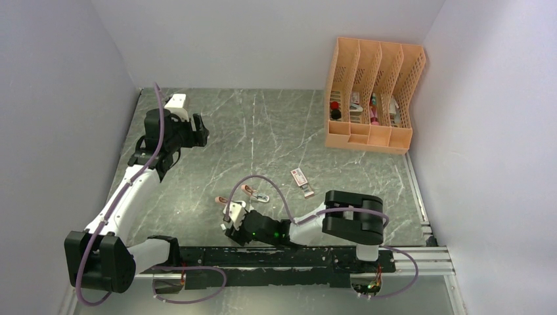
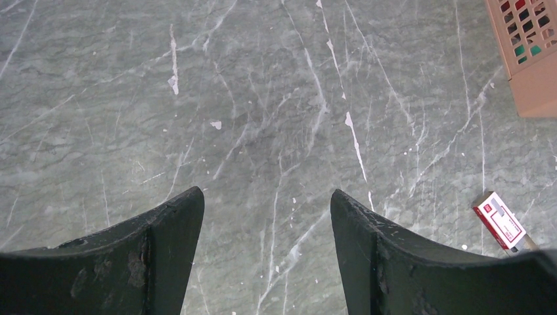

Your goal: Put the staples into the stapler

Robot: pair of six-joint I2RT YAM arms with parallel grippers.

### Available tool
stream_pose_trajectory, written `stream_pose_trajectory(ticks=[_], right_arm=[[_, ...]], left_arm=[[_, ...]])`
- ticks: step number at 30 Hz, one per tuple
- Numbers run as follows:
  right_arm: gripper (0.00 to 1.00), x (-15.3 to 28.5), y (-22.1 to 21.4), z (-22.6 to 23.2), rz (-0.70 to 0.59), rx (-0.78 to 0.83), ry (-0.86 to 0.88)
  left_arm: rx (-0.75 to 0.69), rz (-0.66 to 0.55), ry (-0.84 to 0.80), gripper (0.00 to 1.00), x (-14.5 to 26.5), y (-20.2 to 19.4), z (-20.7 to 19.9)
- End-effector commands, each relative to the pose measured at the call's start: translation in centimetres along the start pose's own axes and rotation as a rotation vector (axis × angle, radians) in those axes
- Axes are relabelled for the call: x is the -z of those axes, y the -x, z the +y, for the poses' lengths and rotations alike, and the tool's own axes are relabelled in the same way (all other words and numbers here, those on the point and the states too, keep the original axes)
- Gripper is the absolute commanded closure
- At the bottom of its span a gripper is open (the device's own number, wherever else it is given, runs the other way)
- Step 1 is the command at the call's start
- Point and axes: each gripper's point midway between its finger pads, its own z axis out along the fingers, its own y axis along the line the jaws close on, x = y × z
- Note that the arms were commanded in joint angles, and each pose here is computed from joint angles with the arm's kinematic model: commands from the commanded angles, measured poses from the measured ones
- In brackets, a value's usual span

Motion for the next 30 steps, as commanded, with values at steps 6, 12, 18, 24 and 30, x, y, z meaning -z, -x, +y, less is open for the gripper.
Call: stream_pose_trajectory(ticks=[6, 12, 18, 24, 30], right_arm=[[0.43, 1.2, -6.7, 1.8, 0.279, 0.086, -0.026], [0.4, -0.1, -7.3, 0.5, 0.323, 0.061, -0.162], [0.39, 0.0, -8.6, -1.2, 0.357, 0.05, -0.273], [0.49, 1.1, -10.0, -2.5, 0.382, 0.021, -0.311], [0.51, 1.8, -9.8, -2.5, 0.368, 0.005, -0.301]], left_arm=[[-0.017, 0.004, -0.017, 0.25, 0.0, -0.1, -0.3], [-0.015, 0.001, -0.021, 0.25, 0.0, -0.1, -0.4], [-0.016, 0.0, -0.021, 0.25, 0.0, 0.0, -0.4], [-0.018, -0.002, -0.015, 0.25, 0.1, 0.0, -0.3], [-0.019, 0.002, -0.018, 0.25, 0.0, 0.0, -0.4]])
